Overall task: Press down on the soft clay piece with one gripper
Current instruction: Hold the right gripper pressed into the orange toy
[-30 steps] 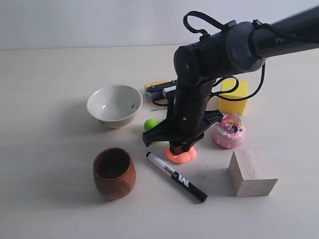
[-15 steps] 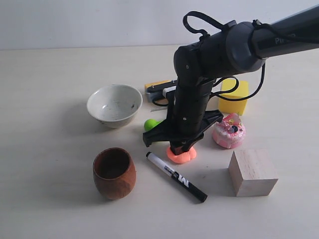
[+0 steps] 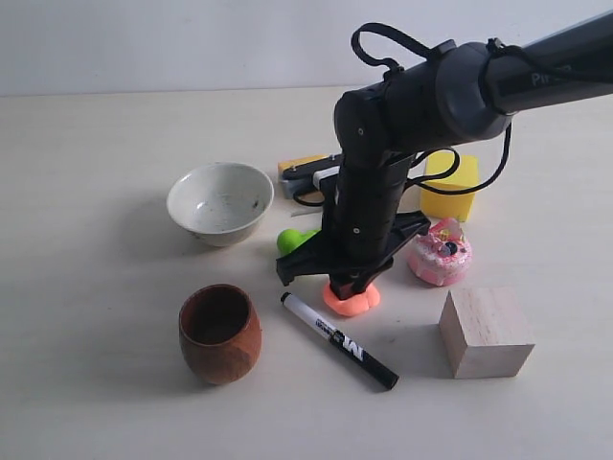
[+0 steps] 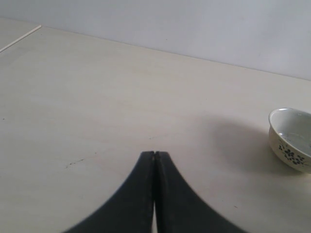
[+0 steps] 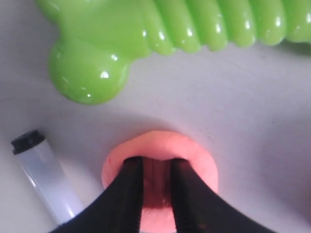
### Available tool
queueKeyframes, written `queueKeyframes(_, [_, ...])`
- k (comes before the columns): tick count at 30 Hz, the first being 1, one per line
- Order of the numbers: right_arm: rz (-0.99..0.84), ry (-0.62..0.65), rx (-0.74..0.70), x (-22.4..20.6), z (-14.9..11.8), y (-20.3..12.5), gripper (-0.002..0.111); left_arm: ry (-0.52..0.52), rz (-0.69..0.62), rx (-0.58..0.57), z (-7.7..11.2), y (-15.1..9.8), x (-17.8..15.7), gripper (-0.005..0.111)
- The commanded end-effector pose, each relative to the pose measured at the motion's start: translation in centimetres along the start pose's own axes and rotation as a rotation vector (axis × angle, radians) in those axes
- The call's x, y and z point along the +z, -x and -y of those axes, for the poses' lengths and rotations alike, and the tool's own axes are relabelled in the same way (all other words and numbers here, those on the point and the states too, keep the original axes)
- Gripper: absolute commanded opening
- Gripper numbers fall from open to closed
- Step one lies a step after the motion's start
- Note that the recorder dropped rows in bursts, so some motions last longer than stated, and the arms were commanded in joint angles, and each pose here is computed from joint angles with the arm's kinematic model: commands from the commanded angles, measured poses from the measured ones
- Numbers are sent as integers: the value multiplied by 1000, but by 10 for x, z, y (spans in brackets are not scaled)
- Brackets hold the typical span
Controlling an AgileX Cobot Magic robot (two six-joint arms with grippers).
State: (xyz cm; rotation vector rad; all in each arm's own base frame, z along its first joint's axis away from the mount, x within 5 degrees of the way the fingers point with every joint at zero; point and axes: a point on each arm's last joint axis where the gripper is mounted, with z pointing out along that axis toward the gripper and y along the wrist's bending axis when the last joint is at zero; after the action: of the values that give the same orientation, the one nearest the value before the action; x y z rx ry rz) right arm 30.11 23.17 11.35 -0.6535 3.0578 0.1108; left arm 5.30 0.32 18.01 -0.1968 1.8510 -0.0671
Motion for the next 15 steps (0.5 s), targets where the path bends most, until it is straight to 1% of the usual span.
queueKeyframes(1, [-21,-12,-19,-7,0,-5,21,-8,4,-1,0,-1,0,0])
queueKeyframes(12, [33,1,-19,-19,-1,-3,20,-8,4,-1,0,-1,0,0])
queueKeyframes(15, [45,3,-19,-19,-1,-2,17,-8,4,-1,0,-1,0,0])
